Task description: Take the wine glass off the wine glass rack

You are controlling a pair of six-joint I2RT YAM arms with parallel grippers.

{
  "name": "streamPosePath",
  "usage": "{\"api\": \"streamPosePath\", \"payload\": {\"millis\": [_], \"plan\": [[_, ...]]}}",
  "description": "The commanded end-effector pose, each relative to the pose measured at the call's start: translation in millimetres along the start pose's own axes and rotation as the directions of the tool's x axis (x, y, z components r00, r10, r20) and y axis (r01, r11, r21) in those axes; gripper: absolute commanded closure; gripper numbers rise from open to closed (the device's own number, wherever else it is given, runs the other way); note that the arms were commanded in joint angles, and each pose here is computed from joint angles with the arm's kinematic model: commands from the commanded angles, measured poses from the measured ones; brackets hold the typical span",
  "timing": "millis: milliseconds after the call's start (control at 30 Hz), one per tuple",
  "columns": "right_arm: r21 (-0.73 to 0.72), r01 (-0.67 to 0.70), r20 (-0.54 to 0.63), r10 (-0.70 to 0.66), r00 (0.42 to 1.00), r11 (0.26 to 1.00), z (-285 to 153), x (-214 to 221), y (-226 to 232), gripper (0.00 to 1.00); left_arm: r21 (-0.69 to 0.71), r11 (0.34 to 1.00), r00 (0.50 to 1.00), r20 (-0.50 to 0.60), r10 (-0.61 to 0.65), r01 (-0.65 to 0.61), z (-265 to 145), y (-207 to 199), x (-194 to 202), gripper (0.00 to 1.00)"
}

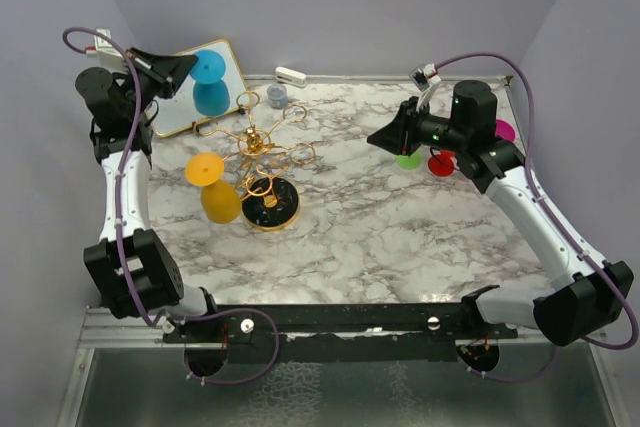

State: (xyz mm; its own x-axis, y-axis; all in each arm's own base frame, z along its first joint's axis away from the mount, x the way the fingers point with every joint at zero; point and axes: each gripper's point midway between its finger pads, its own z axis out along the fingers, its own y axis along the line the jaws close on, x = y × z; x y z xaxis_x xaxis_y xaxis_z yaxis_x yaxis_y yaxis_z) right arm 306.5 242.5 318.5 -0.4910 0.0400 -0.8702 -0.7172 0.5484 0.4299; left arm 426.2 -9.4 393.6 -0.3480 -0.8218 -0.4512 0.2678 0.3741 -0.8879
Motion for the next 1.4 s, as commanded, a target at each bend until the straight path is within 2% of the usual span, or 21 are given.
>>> {"api": "streamPosePath", "payload": {"millis": [0, 100, 267, 400, 567, 700, 833, 1033, 1367], "plan": [[-0.123, 0.077, 0.067, -0.069, 0.995, 0.989, -11.5, -17.2, 33.5, 0.83, 0.247, 0.944, 0.975, 0.091, 0.202, -0.218, 20.5, -95.1, -25.2, 1.0], [-0.189, 0.134, 0.118, -0.113, 0.987, 0.973, -21.2, -22.6, 51.5, 0.82, 0.42, 0.846, 0.944, 0.114, 0.309, -0.328, 25.6, -149.9, -8.8, 1.0], [-0.275, 0.229, 0.183, -0.183, 0.966, 0.934, -39.5, -29.3, 79.2, 0.81, 0.619, 0.628, 0.852, 0.138, 0.504, -0.472, 17.8, -225.5, 48.3, 1.0], [-0.363, 0.314, 0.235, -0.24, 0.942, 0.877, -60.1, -31.6, 108.0, 0.77, 0.74, 0.472, 0.809, 0.165, 0.564, -0.479, -8.1, -260.1, 89.5, 1.0], [-0.369, 0.393, 0.356, -0.262, 0.897, 0.842, -86.4, -46.5, 134.4, 0.56, 0.859, 0.346, 0.801, 0.116, 0.588, -0.378, -35.7, -287.1, 148.9, 1.0], [-0.366, 0.39, 0.366, -0.254, 0.895, 0.845, -90.6, -52.2, 138.7, 0.54, 0.9, 0.318, 0.79, 0.046, 0.611, -0.298, -39.2, -294.2, 196.4, 1.0], [-0.338, 0.383, 0.374, -0.25, 0.893, 0.86, -92.2, -56.8, 137.0, 0.55, 0.913, 0.302, 0.747, 0.005, 0.665, -0.275, -35.9, -292.2, 242.1, 1.0], [-0.248, 0.383, 0.433, -0.252, 0.866, 0.89, -102.7, -67.6, 134.3, 0.57, 0.904, 0.325, 0.729, -0.022, 0.684, -0.278, -37.5, -281.5, 266.4, 1.0], [-0.224, 0.339, 0.426, -0.221, 0.877, 0.914, -96.7, -69.1, 125.0, 0.61, 0.91, 0.331, 0.716, -0.056, 0.696, -0.25, -41.4, -277.6, 291.0, 1.0]]}}
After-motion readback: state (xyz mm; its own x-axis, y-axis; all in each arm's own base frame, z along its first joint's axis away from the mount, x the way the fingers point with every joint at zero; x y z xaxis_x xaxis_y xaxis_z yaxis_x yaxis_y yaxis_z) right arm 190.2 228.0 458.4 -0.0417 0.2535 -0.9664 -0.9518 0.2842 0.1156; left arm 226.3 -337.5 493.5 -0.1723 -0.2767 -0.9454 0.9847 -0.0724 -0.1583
